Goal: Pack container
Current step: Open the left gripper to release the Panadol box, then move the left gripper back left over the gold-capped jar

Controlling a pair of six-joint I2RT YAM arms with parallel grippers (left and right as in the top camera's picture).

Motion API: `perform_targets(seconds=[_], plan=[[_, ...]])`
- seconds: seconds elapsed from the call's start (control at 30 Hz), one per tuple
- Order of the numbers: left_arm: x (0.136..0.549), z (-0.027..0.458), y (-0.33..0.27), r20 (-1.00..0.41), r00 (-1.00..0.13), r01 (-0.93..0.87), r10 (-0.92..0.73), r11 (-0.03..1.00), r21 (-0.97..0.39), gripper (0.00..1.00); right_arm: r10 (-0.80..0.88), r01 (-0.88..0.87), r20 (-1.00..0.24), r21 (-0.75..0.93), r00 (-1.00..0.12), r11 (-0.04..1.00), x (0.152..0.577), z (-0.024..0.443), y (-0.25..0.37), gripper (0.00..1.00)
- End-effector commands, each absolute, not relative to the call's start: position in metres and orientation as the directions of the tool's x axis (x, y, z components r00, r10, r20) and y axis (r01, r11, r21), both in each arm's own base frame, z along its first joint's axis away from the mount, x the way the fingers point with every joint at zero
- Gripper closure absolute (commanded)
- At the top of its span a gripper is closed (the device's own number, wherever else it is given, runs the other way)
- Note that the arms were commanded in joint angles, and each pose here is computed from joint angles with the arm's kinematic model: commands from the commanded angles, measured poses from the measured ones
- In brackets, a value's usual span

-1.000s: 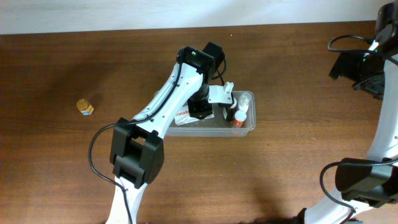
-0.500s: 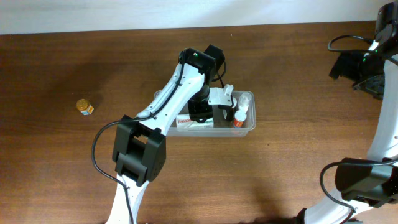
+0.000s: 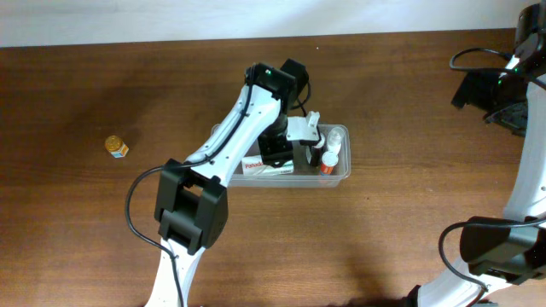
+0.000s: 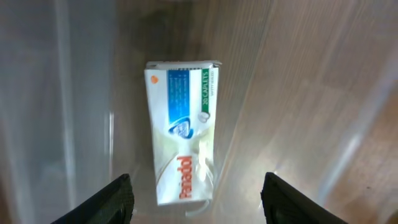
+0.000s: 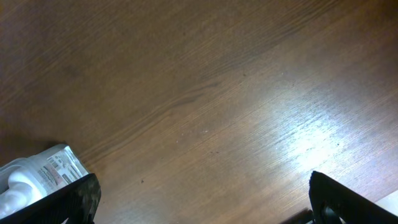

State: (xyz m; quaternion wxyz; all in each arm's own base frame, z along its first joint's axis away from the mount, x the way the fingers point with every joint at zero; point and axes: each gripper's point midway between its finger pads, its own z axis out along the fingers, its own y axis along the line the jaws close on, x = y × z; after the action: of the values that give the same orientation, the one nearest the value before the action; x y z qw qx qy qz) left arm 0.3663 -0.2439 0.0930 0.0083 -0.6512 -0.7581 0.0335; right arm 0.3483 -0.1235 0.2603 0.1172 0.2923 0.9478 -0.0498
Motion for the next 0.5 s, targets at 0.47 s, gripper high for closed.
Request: perform_targets(seconds=[0.47], plan=[[0.477, 0.232, -0.052, -0.327, -0.895, 0.251, 0.305, 0.948, 0.197, 0.01, 0.556, 0.582, -0.286, -0.009, -0.78, 0.813, 0.346, 0.272, -0.125, 0.02]])
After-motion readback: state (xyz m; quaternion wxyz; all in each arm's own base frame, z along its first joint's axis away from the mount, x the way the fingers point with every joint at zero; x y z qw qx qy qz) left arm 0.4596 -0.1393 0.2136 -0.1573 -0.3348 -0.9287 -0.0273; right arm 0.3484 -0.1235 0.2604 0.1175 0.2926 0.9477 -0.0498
